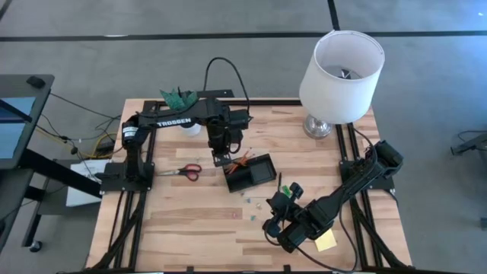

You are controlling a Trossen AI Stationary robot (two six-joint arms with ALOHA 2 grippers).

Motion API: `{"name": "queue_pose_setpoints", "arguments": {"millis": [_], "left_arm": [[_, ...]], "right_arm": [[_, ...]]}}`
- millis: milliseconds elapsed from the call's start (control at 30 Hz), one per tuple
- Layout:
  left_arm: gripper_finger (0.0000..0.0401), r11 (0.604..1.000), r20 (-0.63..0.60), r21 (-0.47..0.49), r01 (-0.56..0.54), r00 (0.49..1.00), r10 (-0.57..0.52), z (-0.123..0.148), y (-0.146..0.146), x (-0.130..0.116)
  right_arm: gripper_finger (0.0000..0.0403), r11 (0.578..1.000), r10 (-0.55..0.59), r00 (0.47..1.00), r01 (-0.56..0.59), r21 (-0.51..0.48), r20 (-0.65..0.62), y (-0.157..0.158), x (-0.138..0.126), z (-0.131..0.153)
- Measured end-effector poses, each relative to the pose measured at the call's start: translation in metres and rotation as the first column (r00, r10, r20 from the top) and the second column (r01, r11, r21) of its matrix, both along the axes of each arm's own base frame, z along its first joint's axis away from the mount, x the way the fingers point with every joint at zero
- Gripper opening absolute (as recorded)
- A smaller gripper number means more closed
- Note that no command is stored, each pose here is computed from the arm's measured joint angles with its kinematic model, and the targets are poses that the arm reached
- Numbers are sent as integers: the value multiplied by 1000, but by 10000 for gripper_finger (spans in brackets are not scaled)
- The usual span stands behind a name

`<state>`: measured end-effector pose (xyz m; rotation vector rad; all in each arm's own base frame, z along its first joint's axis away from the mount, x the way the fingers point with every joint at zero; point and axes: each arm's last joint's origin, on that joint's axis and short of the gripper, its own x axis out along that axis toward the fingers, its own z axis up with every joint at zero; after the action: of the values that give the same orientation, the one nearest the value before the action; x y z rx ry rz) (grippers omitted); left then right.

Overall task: Pick and place office supplies into organizer
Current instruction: Put the left black pen into the black desk organizer, then put the black pen into the black desk organizer

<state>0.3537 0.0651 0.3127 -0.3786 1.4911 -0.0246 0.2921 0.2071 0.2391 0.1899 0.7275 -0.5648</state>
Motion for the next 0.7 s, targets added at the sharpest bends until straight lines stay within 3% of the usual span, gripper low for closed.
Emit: {"name": "queue_pose_setpoints", "arguments": {"millis": [333,533,700], "left_arm": [[115,998,-8,31,45,999,-45,-6,-11,3],[121,993,34,120,19,999,-24,-11,-13,10],[122,995,111,95,-13,994,2,-1,-14,16]], "right_arm": [[0,1000,0,1000,0,0,0,0,0,0],[0,1000,0,1000,0,0,0,0,0,0],[0,1000,-3,1000,3,-12,2,-1,0,-1]]}}
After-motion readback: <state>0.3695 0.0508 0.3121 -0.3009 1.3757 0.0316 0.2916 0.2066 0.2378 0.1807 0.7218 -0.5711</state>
